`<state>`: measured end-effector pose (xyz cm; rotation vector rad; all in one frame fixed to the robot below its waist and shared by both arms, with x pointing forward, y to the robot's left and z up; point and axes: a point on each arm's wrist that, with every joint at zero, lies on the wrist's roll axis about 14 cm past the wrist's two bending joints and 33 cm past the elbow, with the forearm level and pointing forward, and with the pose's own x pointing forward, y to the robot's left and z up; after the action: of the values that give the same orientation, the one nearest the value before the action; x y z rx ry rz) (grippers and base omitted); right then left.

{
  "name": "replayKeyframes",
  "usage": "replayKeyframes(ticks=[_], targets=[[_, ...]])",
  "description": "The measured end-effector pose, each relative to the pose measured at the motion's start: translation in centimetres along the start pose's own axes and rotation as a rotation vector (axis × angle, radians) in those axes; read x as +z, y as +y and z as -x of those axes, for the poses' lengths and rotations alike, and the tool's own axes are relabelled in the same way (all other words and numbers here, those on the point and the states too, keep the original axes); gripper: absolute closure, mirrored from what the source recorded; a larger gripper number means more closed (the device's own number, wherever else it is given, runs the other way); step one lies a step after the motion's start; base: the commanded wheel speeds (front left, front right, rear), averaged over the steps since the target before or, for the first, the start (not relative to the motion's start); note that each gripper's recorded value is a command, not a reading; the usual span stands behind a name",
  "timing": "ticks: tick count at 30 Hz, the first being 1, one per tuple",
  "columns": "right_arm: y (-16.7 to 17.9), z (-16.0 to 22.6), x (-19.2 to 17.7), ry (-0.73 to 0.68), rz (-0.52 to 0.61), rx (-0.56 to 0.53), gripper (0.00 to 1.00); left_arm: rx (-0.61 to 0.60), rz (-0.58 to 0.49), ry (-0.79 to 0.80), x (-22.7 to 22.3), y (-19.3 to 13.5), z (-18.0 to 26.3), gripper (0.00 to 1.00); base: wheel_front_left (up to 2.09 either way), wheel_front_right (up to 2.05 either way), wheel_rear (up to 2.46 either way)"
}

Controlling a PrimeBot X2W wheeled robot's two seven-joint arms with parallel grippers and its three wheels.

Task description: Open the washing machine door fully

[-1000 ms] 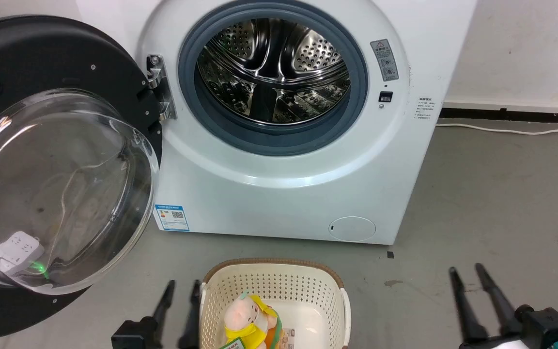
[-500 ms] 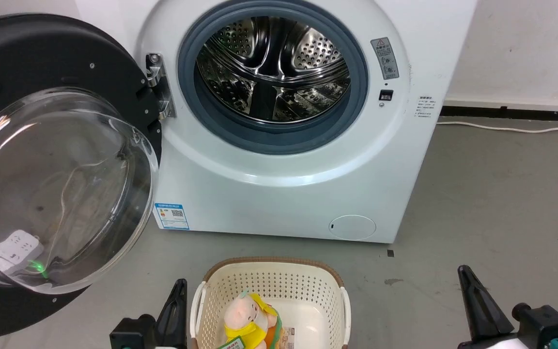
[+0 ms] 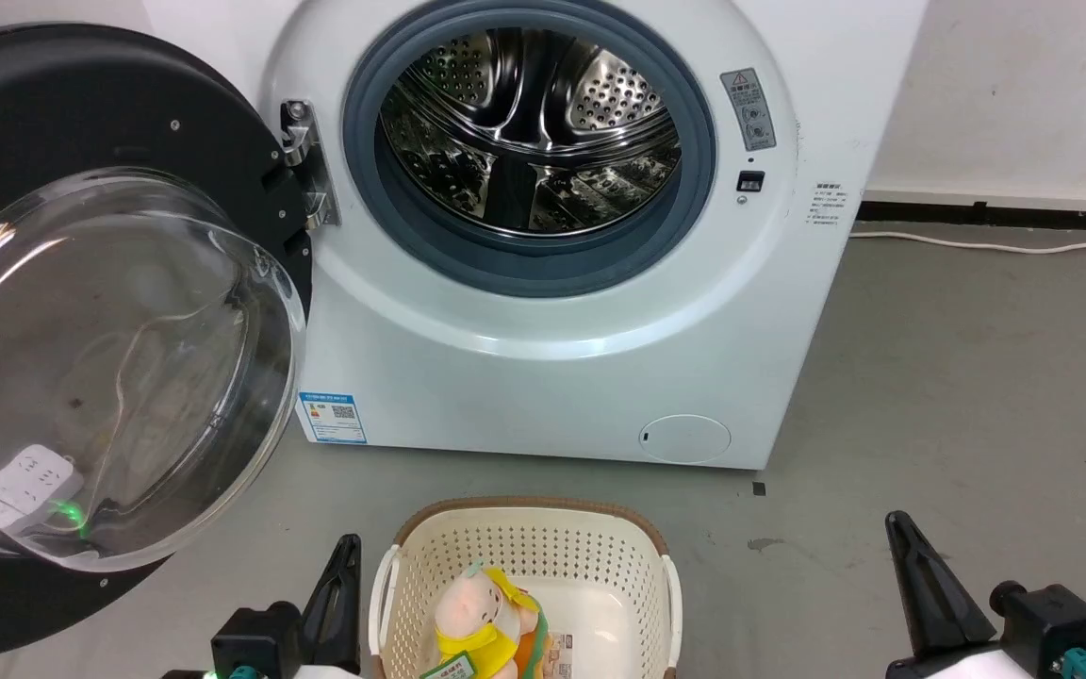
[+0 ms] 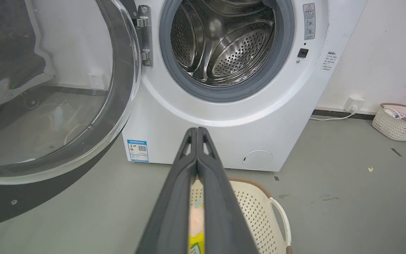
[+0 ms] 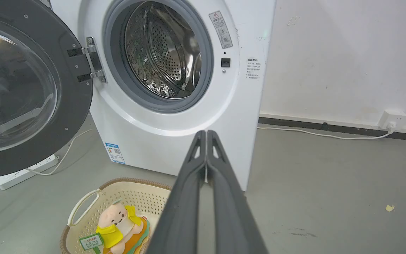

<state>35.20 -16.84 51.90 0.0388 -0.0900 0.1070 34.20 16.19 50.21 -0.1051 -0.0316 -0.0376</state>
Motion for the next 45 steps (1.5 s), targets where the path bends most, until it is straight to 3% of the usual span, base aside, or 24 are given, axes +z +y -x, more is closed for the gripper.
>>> replayKeyframes(ticks=[45], targets=[[0.2,-0.7,-0.2,0.057,0.036,0.011,1.0,0.01,-0.066,0.017,1.0,0.5,-1.4,1.0,0.0,0.0,0.0]])
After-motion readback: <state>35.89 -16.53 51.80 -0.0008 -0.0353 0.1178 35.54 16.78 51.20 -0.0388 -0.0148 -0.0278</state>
